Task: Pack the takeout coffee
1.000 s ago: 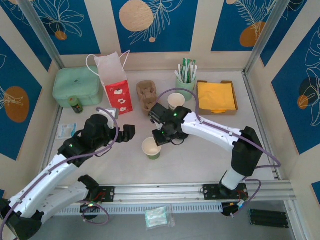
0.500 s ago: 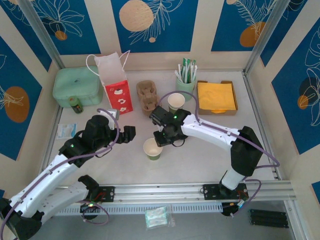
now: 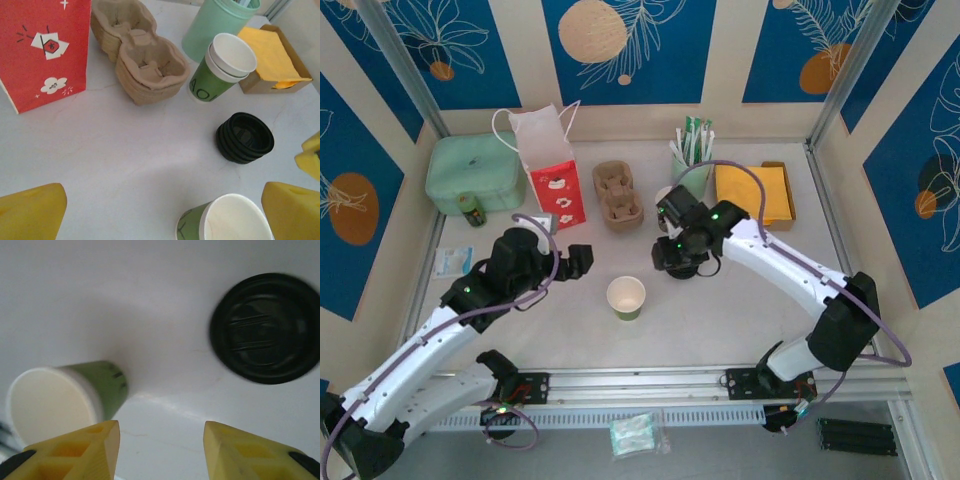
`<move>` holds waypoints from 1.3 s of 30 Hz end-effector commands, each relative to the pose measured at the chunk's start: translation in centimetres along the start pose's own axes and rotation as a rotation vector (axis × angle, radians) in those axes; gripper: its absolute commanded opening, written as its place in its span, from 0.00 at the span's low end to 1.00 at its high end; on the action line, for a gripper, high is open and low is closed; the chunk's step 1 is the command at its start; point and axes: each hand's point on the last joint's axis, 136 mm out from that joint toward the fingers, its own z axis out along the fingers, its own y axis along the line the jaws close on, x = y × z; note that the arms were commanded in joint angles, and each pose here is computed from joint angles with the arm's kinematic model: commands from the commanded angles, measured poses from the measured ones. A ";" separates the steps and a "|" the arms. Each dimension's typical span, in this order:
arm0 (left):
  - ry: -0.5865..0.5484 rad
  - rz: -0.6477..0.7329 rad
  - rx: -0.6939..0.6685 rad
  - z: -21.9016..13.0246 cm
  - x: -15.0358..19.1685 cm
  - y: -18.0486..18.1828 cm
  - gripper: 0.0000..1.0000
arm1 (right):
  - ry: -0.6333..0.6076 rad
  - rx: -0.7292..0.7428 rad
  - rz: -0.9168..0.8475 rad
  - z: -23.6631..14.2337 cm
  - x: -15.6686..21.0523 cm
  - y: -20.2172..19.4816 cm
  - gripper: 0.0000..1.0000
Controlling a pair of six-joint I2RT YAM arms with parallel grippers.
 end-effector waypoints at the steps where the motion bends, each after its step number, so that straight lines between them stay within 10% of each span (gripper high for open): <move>1: 0.001 -0.022 0.084 0.7 -0.5 -1.9 0.99 | 0.063 0.086 -0.016 0.9 0.6 -3.3 0.48; 39: 0.106 -0.069 0.162 4.2 0.7 -4.4 0.99 | 0.277 0.189 -0.164 8.7 -1.3 -3.7 0.45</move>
